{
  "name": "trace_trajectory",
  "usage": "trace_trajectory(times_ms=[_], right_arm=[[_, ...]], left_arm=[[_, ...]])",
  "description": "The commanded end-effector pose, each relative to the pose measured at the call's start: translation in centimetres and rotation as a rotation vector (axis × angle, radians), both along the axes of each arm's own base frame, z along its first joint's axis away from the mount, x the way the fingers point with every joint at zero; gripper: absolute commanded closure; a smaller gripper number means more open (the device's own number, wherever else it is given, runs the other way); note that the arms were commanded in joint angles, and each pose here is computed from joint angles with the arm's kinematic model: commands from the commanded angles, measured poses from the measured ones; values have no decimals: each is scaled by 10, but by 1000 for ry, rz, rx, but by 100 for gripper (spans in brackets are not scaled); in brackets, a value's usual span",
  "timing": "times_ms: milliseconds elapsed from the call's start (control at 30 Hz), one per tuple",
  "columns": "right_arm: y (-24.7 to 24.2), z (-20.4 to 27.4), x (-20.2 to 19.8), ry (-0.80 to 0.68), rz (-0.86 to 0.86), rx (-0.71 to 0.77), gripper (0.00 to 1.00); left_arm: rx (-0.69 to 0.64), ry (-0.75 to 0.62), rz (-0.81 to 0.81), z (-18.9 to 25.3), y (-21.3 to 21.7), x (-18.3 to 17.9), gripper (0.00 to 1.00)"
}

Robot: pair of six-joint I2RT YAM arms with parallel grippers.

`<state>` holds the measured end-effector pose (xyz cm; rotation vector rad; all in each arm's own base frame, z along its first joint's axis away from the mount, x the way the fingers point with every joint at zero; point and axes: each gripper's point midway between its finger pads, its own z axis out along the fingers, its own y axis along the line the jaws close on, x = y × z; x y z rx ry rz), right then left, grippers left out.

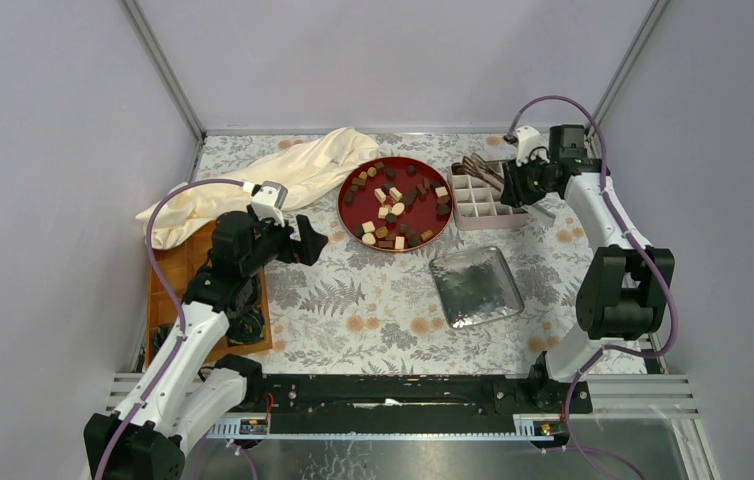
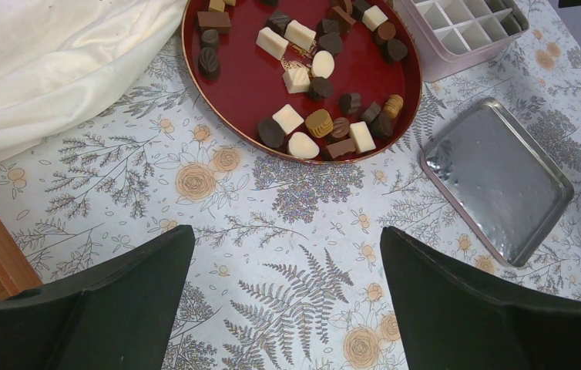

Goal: Pack the chocolate
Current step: Pick up the fake chocolate from the plate, then place the fake chocolate in the packing box.

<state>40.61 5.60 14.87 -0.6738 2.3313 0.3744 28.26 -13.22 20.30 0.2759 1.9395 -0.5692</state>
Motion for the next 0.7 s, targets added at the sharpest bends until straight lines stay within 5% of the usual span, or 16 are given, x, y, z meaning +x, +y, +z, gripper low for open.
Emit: trace_trajectory(times_ms=[0,667], right_arm=[[-25,14,20,-94,-120,-33,96],[-31,-20,39,-49,-169,-40,91]], left_arm=[[-19,-35,-21,13,-4,-2,1],[-27,-36,-27,15,-6,-3,1]])
